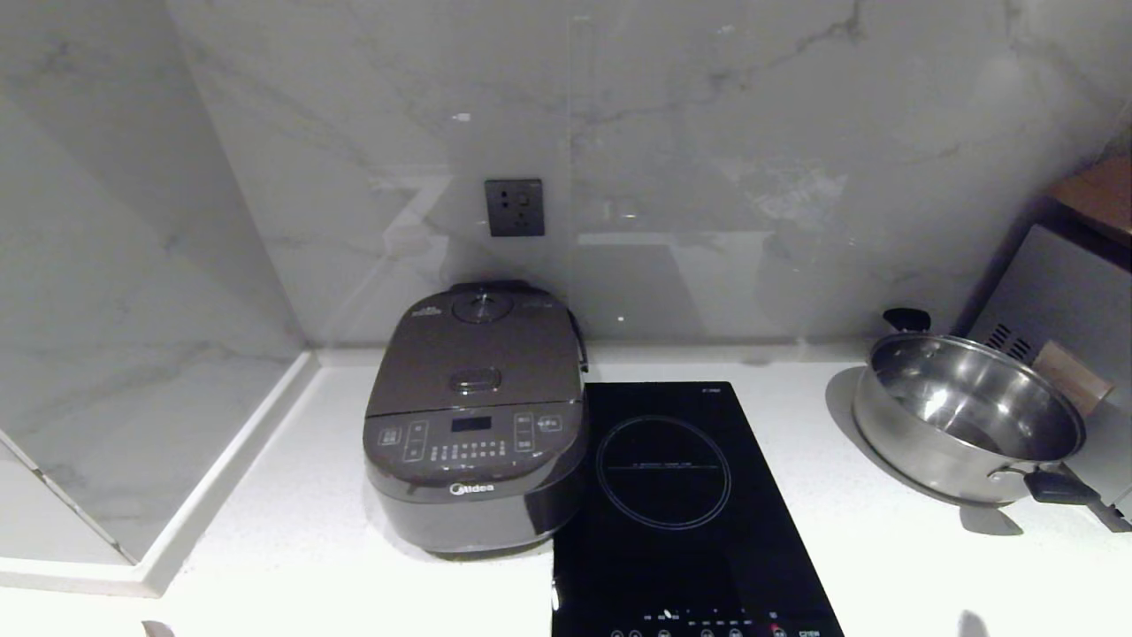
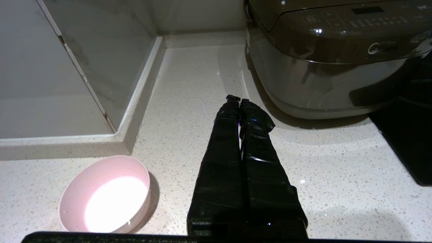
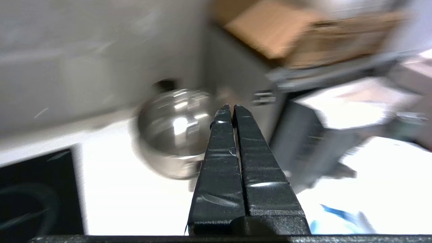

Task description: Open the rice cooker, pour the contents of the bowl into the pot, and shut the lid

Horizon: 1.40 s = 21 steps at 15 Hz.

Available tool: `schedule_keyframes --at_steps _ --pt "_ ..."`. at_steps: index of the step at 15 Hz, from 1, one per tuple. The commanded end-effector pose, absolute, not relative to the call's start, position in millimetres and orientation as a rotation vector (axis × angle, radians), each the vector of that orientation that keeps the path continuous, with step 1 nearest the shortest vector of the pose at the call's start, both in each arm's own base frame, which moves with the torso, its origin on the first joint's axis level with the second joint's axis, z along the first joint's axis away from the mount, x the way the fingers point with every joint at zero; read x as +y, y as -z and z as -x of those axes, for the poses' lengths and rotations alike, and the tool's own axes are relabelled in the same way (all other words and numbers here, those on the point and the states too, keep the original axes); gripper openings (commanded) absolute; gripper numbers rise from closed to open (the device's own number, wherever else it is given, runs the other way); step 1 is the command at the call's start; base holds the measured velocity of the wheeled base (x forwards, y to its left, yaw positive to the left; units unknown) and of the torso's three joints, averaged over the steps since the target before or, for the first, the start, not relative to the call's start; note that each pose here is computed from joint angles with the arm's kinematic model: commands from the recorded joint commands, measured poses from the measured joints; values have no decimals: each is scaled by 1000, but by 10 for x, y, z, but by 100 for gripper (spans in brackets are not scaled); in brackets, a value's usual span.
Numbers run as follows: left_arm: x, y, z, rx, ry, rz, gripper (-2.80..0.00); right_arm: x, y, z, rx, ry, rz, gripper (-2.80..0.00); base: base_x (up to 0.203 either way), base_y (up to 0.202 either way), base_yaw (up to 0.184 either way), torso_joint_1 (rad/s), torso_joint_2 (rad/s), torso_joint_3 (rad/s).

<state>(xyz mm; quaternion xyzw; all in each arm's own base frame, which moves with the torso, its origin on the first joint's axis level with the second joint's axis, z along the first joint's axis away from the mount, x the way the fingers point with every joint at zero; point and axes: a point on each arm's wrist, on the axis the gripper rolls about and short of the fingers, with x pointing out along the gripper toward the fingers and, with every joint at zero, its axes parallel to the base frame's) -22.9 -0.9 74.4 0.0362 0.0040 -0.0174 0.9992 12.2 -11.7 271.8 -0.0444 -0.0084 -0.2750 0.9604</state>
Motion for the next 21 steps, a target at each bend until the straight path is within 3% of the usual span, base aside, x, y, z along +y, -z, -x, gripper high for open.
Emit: schedule_keyframes --at_steps 1,5,8,15,21 --pt "-9 -744 229 9 36 -72 -280 -99 -2659 233 -124 612 87 -280 0 0 0 0 0 0" --pt "-9 -743 229 8 35 -70 -280 -27 -2431 557 -192 651 175 -280 0 0 0 0 0 0" --pt "-8 -743 229 8 34 -70 -280 15 -2508 599 -279 455 113 -280 0 0 0 0 0 0" --pt "-9 -744 228 10 37 -63 -280 -65 -2628 701 -284 216 90 -280 0 0 0 0 0 0" --pt "-9 -744 229 8 36 -61 -280 -48 -1910 953 -219 218 170 -280 0 0 0 0 0 0"
